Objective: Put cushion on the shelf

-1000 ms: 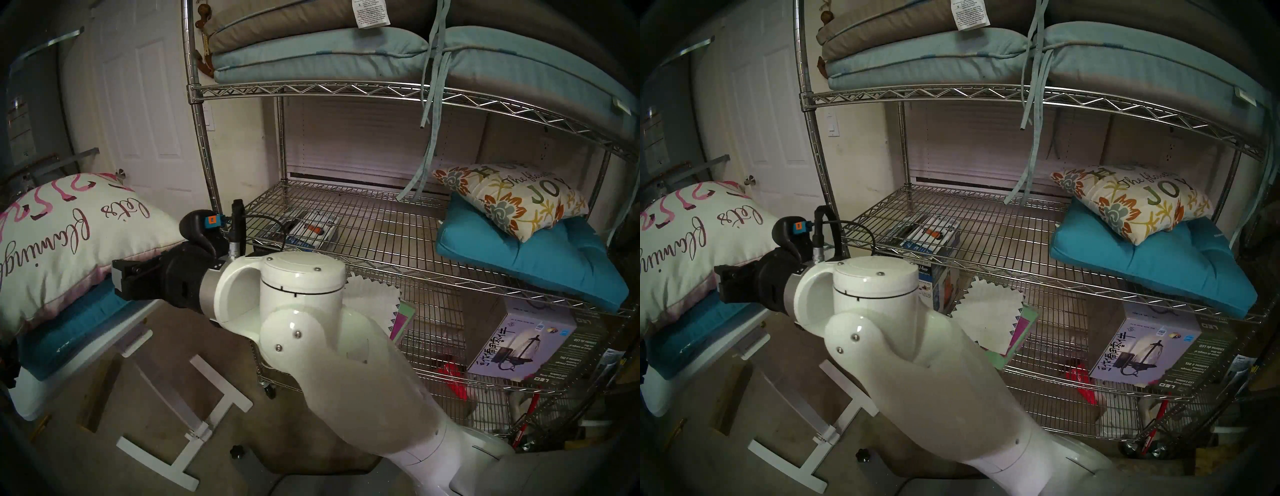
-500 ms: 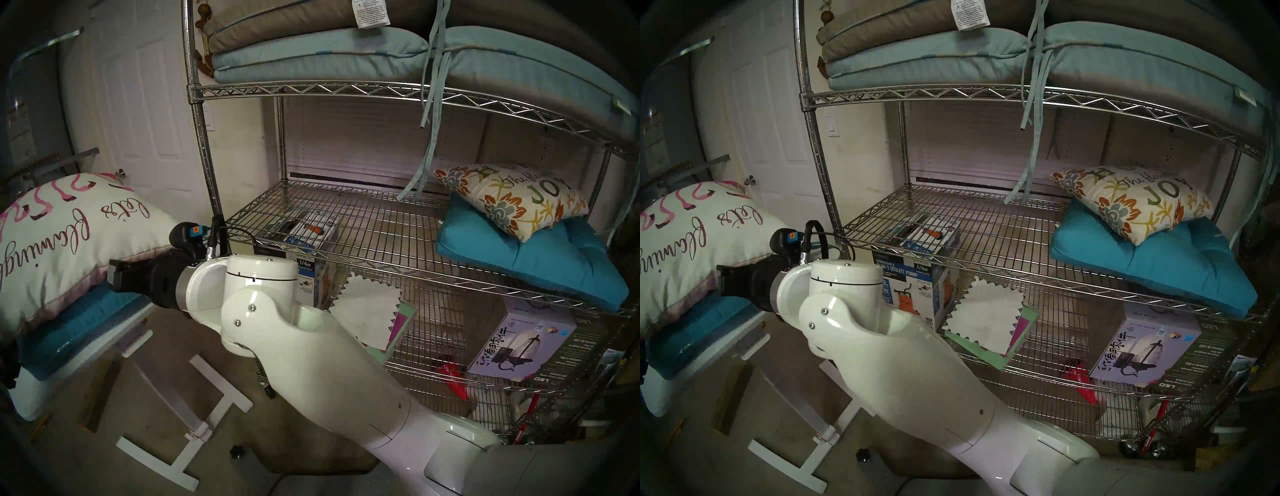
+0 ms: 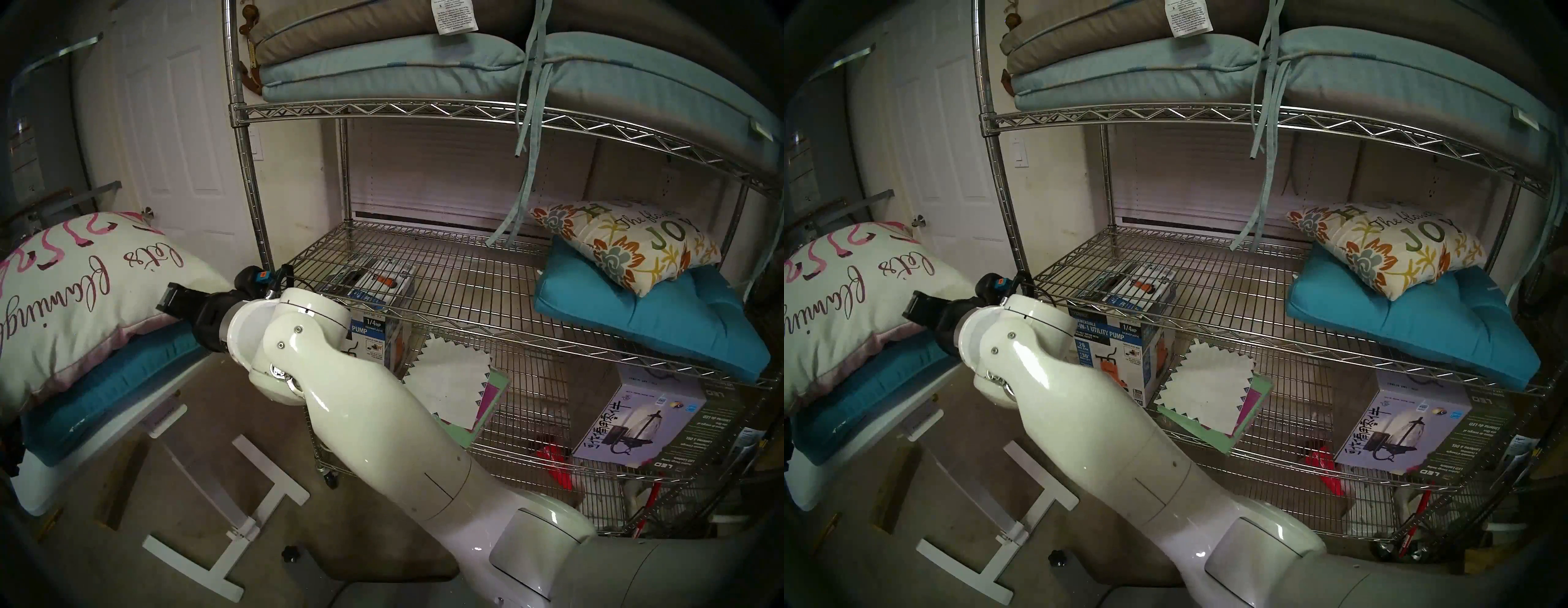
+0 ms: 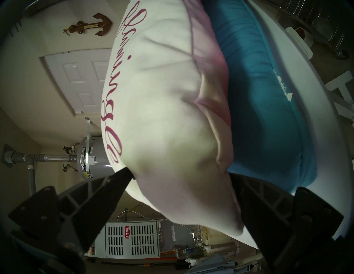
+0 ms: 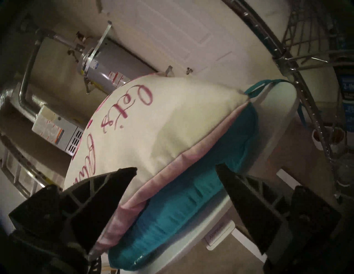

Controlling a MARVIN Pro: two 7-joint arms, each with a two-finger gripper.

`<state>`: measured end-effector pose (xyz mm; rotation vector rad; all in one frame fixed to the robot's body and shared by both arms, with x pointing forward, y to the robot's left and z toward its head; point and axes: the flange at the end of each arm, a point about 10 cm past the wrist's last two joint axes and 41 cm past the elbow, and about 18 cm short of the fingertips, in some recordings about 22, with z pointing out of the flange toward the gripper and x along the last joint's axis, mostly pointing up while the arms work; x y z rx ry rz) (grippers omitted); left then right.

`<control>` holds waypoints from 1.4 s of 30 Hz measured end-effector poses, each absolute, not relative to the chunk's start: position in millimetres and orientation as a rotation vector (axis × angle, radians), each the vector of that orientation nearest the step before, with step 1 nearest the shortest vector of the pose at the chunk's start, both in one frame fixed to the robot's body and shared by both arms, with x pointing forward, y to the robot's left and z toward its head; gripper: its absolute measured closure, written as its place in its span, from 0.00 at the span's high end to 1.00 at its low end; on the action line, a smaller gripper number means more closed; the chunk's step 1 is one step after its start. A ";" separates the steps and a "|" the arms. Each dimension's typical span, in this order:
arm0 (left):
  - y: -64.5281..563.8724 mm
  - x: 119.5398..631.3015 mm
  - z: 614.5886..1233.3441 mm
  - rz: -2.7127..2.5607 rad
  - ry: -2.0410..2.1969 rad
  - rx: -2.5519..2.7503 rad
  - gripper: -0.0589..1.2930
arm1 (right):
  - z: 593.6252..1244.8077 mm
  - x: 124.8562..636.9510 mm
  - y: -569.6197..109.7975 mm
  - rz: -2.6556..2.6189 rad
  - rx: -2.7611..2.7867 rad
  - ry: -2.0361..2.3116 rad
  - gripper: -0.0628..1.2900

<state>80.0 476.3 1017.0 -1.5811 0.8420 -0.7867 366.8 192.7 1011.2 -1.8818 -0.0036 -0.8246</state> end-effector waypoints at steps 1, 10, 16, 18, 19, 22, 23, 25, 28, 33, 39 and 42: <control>476.3 79.9 1017.0 -0.787 0.842 -1.581 0.95 | 1011.3 367.9 192.8 -0.819 -1.885 0.013 0.93; 476.2 79.1 1017.7 -0.792 0.845 -1.585 0.95 | 1020.5 376.4 198.8 -0.730 -1.924 0.261 0.93; 476.3 78.6 1018.1 -0.795 0.846 -1.587 0.95 | 1029.7 375.1 207.2 -0.696 -1.924 0.365 0.93; 476.3 78.4 1018.2 -0.795 0.846 -1.588 0.95 | 1031.7 374.5 209.7 -0.689 -1.924 0.382 0.93; 476.3 78.3 1018.3 -0.795 0.847 -1.588 0.95 | 1032.9 374.1 211.1 -0.685 -1.924 0.392 0.93; 476.3 78.1 1018.5 -0.796 0.848 -1.589 0.95 | 1036.0 373.7 216.0 -0.673 -1.924 0.421 0.93; 476.3 78.0 1018.6 -0.797 0.848 -1.590 0.95 | 1037.0 373.9 218.7 -0.665 -1.925 0.433 0.93; 476.3 78.0 1018.7 -0.798 0.848 -1.590 0.95 | 1037.6 374.0 220.3 -0.661 -1.926 0.440 0.93; 476.3 77.7 1018.9 -0.799 0.849 -1.591 0.95 | 1039.3 374.7 224.4 -0.652 -1.923 0.454 0.93; 476.3 77.5 1019.0 -0.800 0.850 -1.593 0.95 | 1042.1 374.8 228.1 -0.643 -1.909 0.462 0.93; 476.4 77.2 1019.3 -0.800 0.851 -1.594 0.95 | 1043.3 375.2 229.0 -0.636 -1.889 0.468 0.93; 476.4 77.1 1019.3 -0.800 0.851 -1.595 0.95 | 1042.7 375.3 229.5 -0.629 -1.876 0.468 0.93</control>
